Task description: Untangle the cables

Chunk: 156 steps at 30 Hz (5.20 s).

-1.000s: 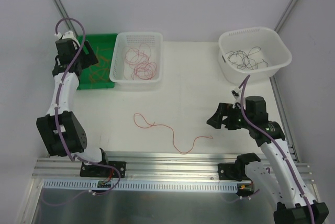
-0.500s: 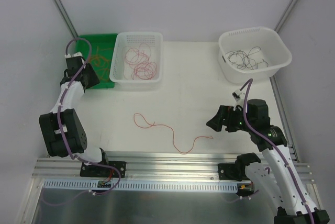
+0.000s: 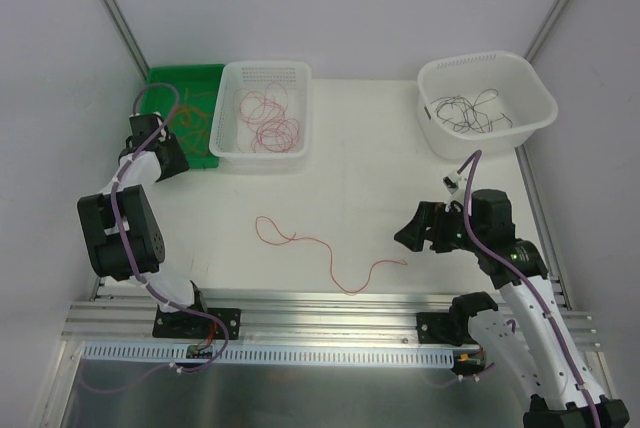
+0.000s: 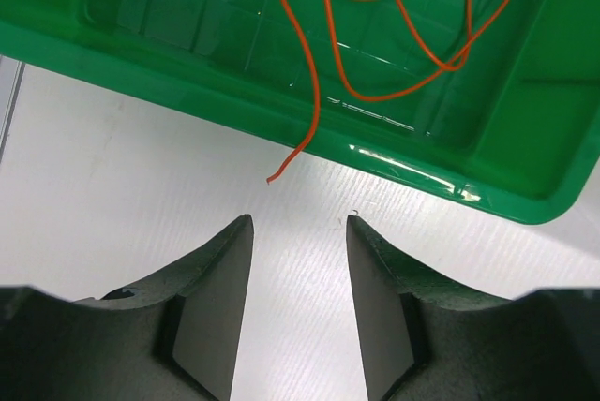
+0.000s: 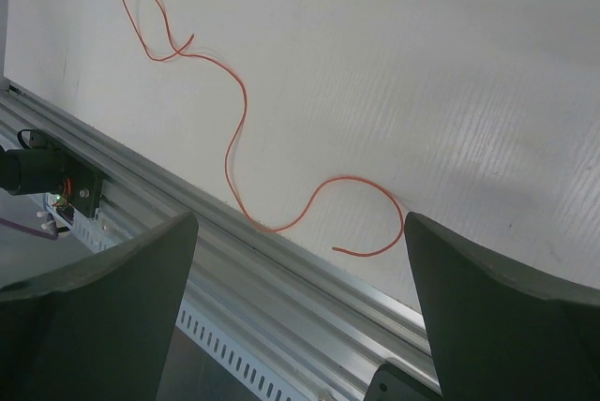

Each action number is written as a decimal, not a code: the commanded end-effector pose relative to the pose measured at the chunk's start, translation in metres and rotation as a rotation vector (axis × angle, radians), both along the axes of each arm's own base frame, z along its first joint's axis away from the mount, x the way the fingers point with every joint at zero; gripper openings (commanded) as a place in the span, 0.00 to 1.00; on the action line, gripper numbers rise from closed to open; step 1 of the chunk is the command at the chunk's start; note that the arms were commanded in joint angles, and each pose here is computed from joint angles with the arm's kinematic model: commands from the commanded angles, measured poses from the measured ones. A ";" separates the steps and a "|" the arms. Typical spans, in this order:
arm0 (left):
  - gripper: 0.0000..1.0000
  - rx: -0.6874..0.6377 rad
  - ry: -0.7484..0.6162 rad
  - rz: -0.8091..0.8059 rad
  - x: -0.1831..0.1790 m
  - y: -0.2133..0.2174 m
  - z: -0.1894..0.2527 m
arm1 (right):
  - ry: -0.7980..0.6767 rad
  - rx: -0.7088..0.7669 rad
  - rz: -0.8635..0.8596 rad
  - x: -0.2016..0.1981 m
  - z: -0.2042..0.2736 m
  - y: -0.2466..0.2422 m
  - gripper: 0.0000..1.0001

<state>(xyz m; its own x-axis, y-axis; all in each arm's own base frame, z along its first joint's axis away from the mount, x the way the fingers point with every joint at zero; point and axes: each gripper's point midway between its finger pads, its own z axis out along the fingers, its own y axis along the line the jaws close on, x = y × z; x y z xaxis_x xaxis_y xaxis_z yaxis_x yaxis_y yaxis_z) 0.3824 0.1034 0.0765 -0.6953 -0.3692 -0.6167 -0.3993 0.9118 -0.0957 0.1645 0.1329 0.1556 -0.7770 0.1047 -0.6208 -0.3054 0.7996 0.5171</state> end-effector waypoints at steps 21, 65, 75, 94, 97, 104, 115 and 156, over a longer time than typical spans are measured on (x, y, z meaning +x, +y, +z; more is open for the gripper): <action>0.22 0.067 0.014 -0.079 0.016 0.017 -0.004 | -0.024 -0.005 0.017 0.005 0.002 0.002 0.97; 0.34 0.017 -0.123 -0.021 0.045 0.019 0.039 | -0.011 -0.019 0.006 0.006 -0.002 0.000 0.97; 0.30 0.001 -0.085 0.005 0.058 0.025 0.019 | 0.004 -0.026 0.003 0.008 -0.004 0.000 0.97; 0.00 0.032 -0.169 -0.017 0.099 0.030 0.050 | 0.011 -0.041 -0.007 0.009 -0.005 -0.003 0.97; 0.00 0.040 -0.218 -0.028 0.118 0.033 0.068 | 0.017 -0.047 -0.011 0.009 -0.006 -0.004 0.97; 0.16 0.037 -0.274 -0.055 0.155 0.038 0.081 | 0.031 -0.059 -0.024 0.010 -0.007 -0.006 0.97; 0.62 0.002 -0.344 -0.096 0.134 0.013 0.120 | 0.114 -0.078 -0.023 0.004 -0.015 -0.005 0.97; 0.74 -0.043 0.178 -0.798 -0.221 -0.414 -0.027 | 0.035 -0.143 -0.162 -0.011 -0.003 -0.025 0.97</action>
